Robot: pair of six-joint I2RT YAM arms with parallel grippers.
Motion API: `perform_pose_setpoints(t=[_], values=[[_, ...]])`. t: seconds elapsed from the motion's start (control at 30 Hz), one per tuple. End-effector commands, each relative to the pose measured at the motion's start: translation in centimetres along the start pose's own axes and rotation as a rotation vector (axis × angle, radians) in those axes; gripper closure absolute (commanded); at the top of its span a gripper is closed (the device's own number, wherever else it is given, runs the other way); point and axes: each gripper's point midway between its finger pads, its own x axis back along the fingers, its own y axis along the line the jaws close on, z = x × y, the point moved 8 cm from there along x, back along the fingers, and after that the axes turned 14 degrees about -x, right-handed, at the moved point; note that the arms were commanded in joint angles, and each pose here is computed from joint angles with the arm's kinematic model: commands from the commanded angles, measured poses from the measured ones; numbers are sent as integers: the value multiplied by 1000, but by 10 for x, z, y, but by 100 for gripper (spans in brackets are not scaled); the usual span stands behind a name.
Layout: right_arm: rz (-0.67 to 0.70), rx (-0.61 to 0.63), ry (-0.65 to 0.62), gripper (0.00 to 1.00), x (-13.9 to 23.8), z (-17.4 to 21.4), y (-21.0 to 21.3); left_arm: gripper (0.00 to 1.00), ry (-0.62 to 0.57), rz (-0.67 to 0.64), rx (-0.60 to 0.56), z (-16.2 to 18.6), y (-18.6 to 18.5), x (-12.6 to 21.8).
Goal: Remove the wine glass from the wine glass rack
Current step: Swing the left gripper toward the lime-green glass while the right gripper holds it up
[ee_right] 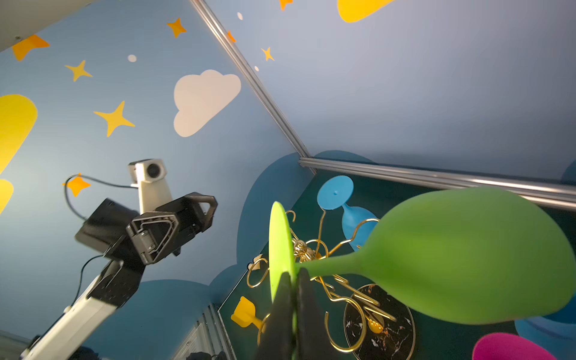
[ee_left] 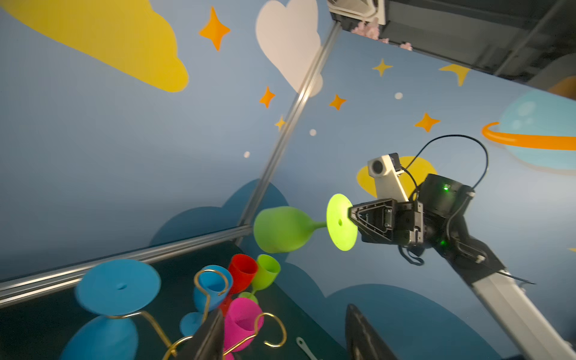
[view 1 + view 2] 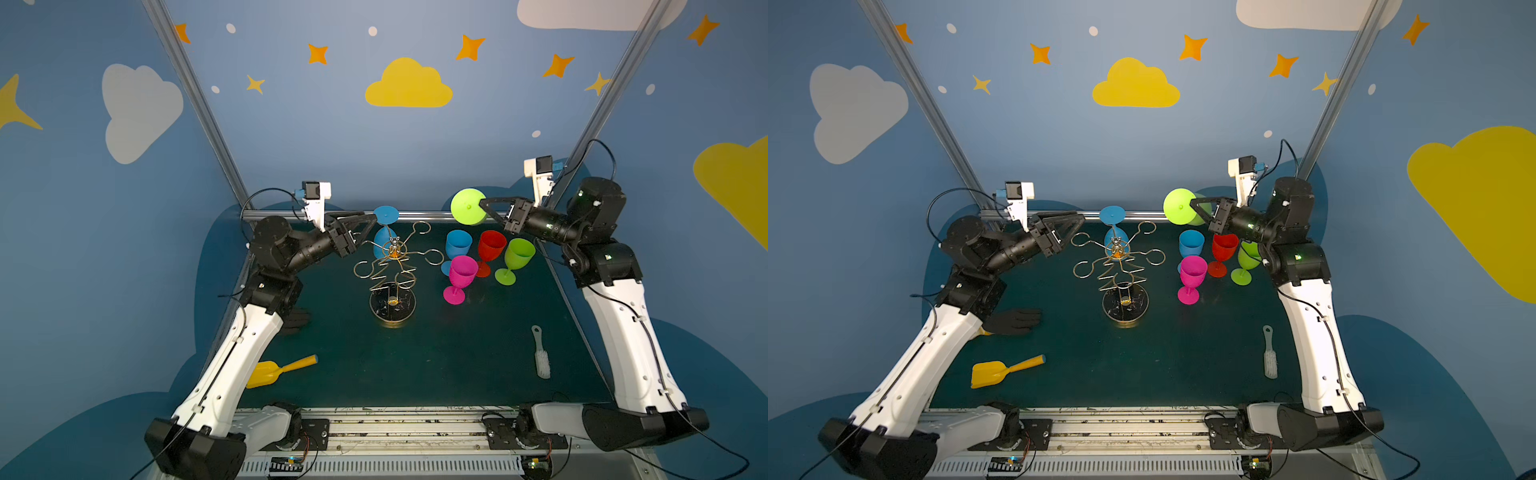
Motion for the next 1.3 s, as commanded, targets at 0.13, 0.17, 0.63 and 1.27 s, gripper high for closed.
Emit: perform_pose_setpoints(t=[0.13, 0.17, 0.63, 1.27], values=[[-136, 182, 19, 100, 1, 10, 41, 46, 75, 361, 50, -16, -34, -29], [-150, 189, 24, 100, -1, 12, 44, 46, 79, 390, 50, -17, -38, -32], [-256, 162, 121, 100, -39, 35, 69, 49, 109, 462, 92, -10, -45, -61], [-168, 199, 103, 65, -41, 49, 60, 97, 45, 455, 258, -13, -46, -63]])
